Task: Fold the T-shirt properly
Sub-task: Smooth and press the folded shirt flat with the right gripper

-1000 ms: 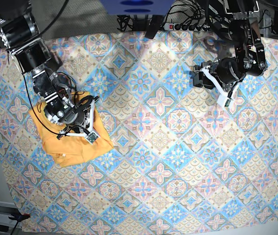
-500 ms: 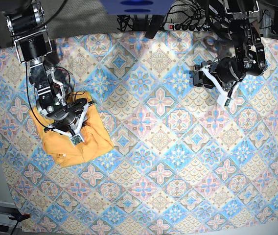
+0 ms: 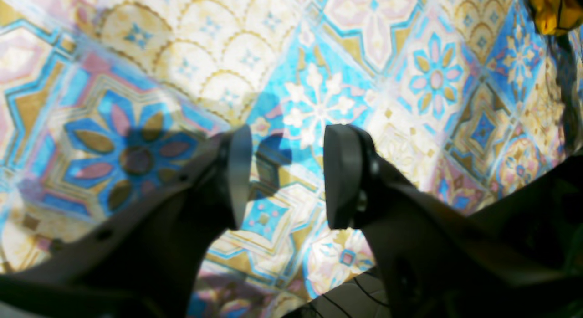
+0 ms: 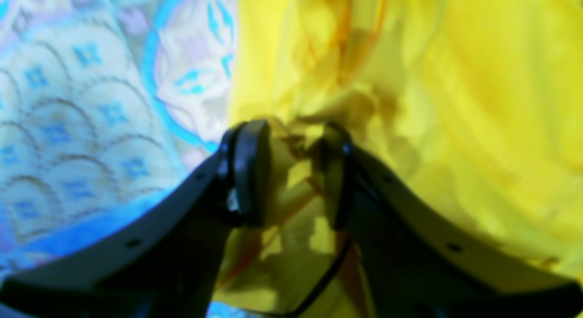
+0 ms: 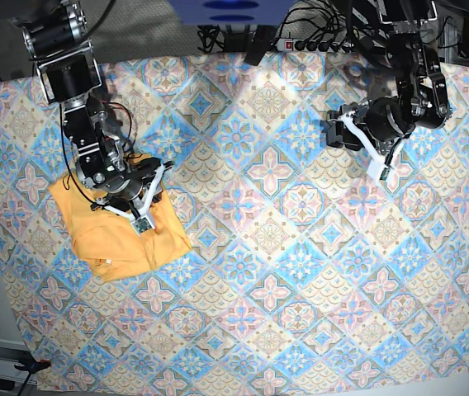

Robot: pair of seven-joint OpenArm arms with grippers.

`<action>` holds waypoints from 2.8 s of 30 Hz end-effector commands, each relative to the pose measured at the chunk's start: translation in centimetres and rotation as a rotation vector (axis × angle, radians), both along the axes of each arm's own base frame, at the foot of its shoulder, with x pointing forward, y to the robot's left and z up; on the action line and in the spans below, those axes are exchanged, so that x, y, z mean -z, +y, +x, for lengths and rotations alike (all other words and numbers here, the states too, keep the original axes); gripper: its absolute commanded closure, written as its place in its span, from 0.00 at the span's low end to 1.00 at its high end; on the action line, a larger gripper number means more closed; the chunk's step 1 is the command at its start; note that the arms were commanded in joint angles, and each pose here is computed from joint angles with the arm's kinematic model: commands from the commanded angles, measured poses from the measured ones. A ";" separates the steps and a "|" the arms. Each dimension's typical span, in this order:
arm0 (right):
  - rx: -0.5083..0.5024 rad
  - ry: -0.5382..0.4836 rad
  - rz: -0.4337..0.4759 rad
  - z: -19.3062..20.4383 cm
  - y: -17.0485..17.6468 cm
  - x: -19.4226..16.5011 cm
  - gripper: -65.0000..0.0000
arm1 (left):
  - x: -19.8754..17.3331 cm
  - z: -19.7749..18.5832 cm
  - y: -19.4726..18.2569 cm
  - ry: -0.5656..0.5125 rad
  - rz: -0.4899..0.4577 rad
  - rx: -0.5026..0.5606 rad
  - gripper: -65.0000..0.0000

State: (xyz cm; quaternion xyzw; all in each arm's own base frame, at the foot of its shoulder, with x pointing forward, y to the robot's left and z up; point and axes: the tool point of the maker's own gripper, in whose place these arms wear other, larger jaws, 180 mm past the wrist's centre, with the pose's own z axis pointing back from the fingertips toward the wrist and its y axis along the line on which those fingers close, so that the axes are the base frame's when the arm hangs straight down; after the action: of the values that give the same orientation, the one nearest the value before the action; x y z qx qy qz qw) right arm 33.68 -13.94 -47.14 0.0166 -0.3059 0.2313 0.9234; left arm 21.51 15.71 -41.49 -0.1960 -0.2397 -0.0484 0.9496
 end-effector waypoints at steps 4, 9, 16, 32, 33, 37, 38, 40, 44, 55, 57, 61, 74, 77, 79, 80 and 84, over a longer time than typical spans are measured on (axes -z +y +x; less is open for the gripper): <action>0.020 -0.027 -0.008 1.1 -1.0 -0.3 0.69 | -1.0 0.8 0.0 -0.042 -0.005 0.005 0.61; 0.020 -0.049 -0.006 1.5 -1.1 -1.1 0.70 | -0.9 0.8 0.0 -0.041 -0.006 0.004 0.61; 0.019 -0.058 -0.024 1.7 -2.0 -1.4 0.70 | -0.9 0.8 0.0 -0.040 -0.006 0.003 0.61; -0.026 -0.034 -0.018 2.6 -1.7 -1.3 1.00 | -0.8 0.8 -0.1 -0.040 -0.009 0.002 0.61; -0.035 -0.052 -0.012 2.9 -1.4 -1.9 1.00 | -0.8 0.8 -0.1 -0.040 -0.009 0.002 0.61; -0.069 -0.098 0.001 2.7 -0.1 -3.5 1.00 | -0.8 0.8 -0.1 -0.040 -0.009 0.002 0.61; -0.077 -0.102 -0.001 2.6 0.2 -3.9 1.00 | -0.8 0.8 -0.1 -0.040 -0.009 0.002 0.61; -0.094 -0.114 -0.008 2.8 0.7 -5.1 1.00 | -0.8 0.8 0.0 -0.038 -0.010 0.002 0.61; -0.122 -0.126 -0.007 2.1 1.8 -6.2 1.00 | -0.8 0.8 0.0 -0.039 -0.008 0.002 0.61; -0.337 0.014 -0.013 -2.2 5.5 -2.7 0.98 | -0.9 1.0 0.1 -0.058 -0.011 -0.007 0.61; -0.359 0.048 -0.025 -3.0 5.7 -1.6 0.92 | -0.9 1.0 0.1 -0.058 -0.011 -0.007 0.61; -0.318 0.030 -0.019 -2.4 4.8 -2.0 0.74 | -0.9 1.0 0.1 -0.058 -0.011 -0.007 0.61; -0.097 -0.107 0.011 1.1 -0.7 -6.3 0.70 | -1.0 1.1 -0.1 -0.060 -0.015 -0.009 0.61; -0.091 -0.070 0.018 1.2 -0.5 -5.1 0.76 | -0.9 1.1 -0.1 -0.059 -0.016 -0.007 0.61; -0.116 -0.025 0.030 0.9 1.1 -3.6 0.84 | -0.9 1.1 -0.1 -0.059 -0.016 -0.007 0.61; -0.132 -0.009 0.033 0.7 1.8 -3.0 0.87 | -0.9 1.0 -0.1 -0.058 -0.016 -0.007 0.61; -0.224 0.023 0.031 0.1 4.2 -1.1 0.94 | -0.9 1.0 -0.2 -0.056 -0.017 -0.008 0.61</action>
State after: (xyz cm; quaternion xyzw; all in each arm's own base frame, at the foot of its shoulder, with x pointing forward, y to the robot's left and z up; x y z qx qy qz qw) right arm 32.42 -9.20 -47.24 0.0726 -0.2778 0.3300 0.8993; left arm 21.85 15.63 -41.41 -0.1977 -0.2511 -0.0441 0.9465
